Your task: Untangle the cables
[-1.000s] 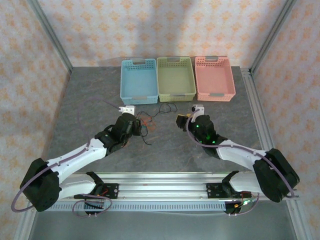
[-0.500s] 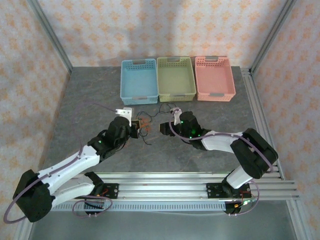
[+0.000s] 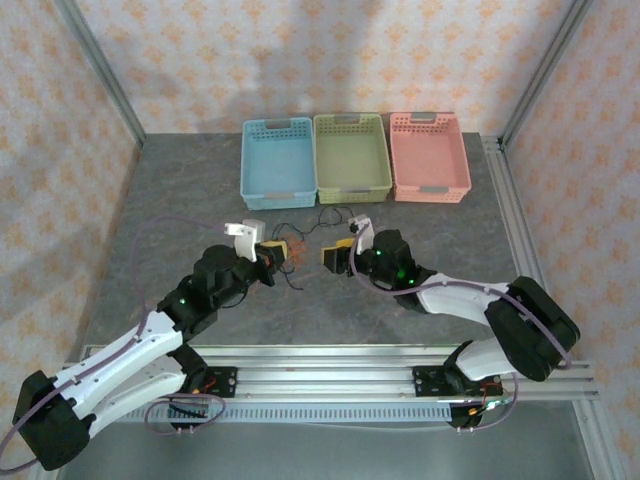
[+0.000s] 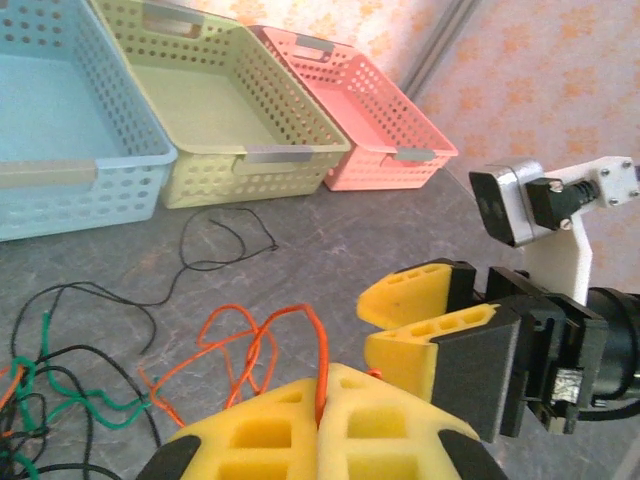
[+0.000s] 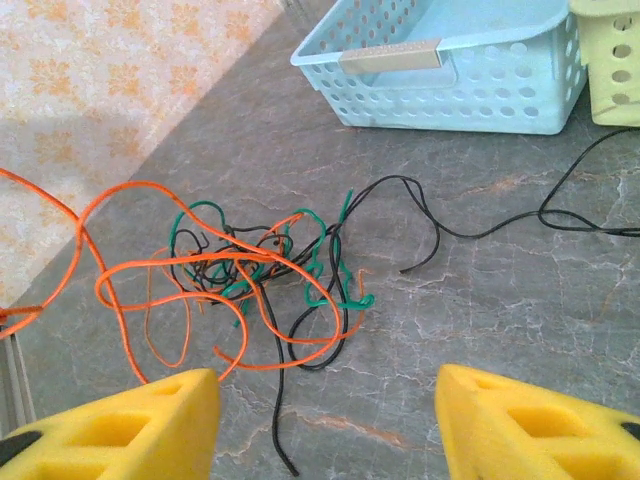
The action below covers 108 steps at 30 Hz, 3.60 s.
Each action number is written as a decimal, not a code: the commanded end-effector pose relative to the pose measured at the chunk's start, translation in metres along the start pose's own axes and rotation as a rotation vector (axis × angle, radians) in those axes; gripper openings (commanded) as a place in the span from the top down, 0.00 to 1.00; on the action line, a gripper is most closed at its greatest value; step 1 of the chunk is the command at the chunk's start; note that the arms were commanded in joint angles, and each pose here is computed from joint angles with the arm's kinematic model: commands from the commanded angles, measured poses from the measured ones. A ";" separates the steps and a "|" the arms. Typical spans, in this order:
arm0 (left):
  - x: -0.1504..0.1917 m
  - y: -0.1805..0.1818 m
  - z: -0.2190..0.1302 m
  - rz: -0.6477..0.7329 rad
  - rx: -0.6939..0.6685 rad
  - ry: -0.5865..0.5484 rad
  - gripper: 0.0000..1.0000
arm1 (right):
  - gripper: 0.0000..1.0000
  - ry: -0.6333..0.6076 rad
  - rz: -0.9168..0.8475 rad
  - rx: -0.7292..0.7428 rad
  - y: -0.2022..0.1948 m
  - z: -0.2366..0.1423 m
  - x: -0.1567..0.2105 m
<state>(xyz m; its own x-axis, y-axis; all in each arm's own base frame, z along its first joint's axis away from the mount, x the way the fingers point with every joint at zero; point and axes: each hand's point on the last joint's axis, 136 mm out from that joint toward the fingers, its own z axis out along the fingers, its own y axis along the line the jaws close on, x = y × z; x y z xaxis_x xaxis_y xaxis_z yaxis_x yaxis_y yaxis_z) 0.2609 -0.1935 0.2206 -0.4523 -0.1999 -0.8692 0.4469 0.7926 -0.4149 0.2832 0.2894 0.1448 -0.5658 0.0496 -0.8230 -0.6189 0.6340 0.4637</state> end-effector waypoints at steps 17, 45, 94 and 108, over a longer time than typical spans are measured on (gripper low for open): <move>-0.060 -0.076 -0.028 -0.014 0.296 -0.062 1.00 | 0.41 -0.050 -0.067 -0.229 0.050 -0.008 -0.012; -0.054 -0.088 -0.021 -0.051 0.335 -0.053 1.00 | 0.43 -0.065 0.157 -0.286 0.050 0.030 -0.003; -0.040 0.070 -0.062 -0.001 -0.571 -0.073 1.00 | 1.00 -0.322 0.000 0.691 -0.091 -0.068 -0.043; 0.001 0.074 -0.032 0.051 -0.568 0.120 0.93 | 1.00 -0.613 0.075 0.950 -0.115 -0.151 -0.062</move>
<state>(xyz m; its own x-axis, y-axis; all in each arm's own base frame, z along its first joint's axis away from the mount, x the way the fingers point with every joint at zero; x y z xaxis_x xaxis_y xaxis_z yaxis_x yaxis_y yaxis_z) 0.2697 -0.1228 0.2053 -0.5133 -0.1513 -0.8448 0.0164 0.9824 -0.1860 0.3104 0.1251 0.1871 -0.1400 0.2990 -0.9439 0.0915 0.9531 0.2884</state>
